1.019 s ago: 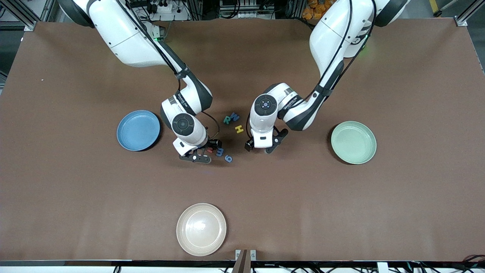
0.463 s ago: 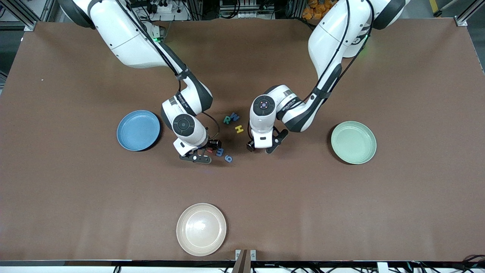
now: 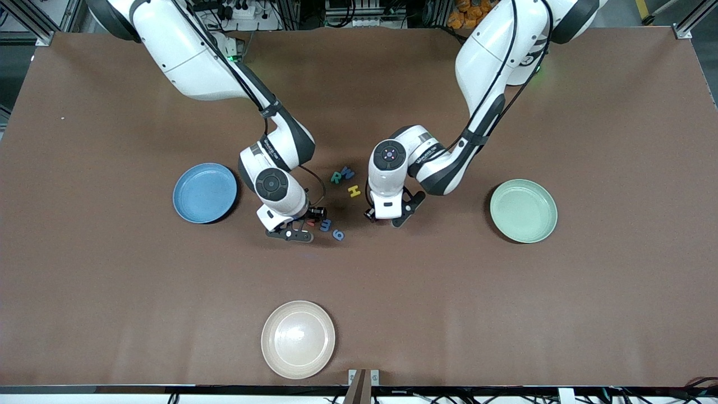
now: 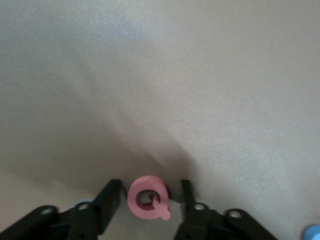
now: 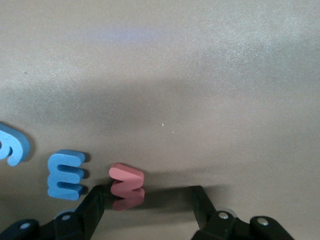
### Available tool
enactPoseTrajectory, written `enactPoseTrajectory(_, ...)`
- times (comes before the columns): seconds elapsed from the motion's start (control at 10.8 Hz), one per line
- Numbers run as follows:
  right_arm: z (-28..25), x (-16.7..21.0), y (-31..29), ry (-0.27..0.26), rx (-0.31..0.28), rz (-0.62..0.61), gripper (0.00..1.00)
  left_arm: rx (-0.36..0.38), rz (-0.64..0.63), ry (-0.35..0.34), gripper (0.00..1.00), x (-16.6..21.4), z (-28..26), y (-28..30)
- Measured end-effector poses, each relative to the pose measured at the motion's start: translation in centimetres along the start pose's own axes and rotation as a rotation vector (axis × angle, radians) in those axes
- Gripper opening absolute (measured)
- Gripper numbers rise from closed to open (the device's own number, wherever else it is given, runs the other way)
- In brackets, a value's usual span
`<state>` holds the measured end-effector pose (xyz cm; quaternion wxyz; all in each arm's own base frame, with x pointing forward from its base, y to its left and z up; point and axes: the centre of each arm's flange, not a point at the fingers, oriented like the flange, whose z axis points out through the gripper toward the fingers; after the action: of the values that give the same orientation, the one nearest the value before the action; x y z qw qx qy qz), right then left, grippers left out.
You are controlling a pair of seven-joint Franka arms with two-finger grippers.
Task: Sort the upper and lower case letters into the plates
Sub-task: 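Grasp the pink w with the right gripper while the left gripper lifts Q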
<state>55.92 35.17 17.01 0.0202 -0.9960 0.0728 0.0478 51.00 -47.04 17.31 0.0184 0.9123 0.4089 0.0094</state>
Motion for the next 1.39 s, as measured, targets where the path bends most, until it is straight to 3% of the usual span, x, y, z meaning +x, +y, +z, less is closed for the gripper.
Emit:
enactPoseTrajectory(0.09,0.0,0.1,-0.1,0.009,0.008,0.0,0.8,-0.006,0.0,0.0,0.37,0.0,-0.3,0.2)
enactPoseTrajectory(0.37,0.0,0.1,-0.1,0.014,0.012,-0.001,0.82,-0.011,-0.007,0.004,0.36,0.6,-0.4,0.3)
enactPoseTrajectory(0.65,0.0,0.1,-0.1,0.015,0.011,-0.001,0.79,-0.048,-0.008,0.026,0.36,4.3,-3.1,1.1)
enactPoseTrajectory(0.83,-0.1,0.2,-0.2,0.02,0.014,-0.002,0.73,-0.037,0.059,0.057,0.36,7.8,-7.2,1.1)
enactPoseTrajectory(0.93,-0.2,0.2,-0.3,0.028,0.021,-0.004,0.63,-0.021,0.106,0.074,0.36,9.8,-9.6,0.8)
enactPoseTrajectory(1.02,-0.2,0.2,-0.3,0.029,0.022,-0.004,0.63,0.001,0.167,0.089,0.36,12.0,-11.9,0.2)
enactPoseTrajectory(1.11,-0.4,0.2,-0.5,0.036,0.029,-0.006,0.5,0.036,0.238,0.098,0.36,14.5,-13.7,-0.7)
enactPoseTrajectory(1.3,-0.4,0.1,-0.7,0.04,0.033,-0.01,0.44,0.1,0.395,0.093,0.36,19.7,-15.2,-3.6)
enactPoseTrajectory(1.39,-0.5,0.1,-0.8,0.042,0.034,-0.012,0.34,0.129,0.46,0.079,0.36,22.4,-14.8,-5.6)
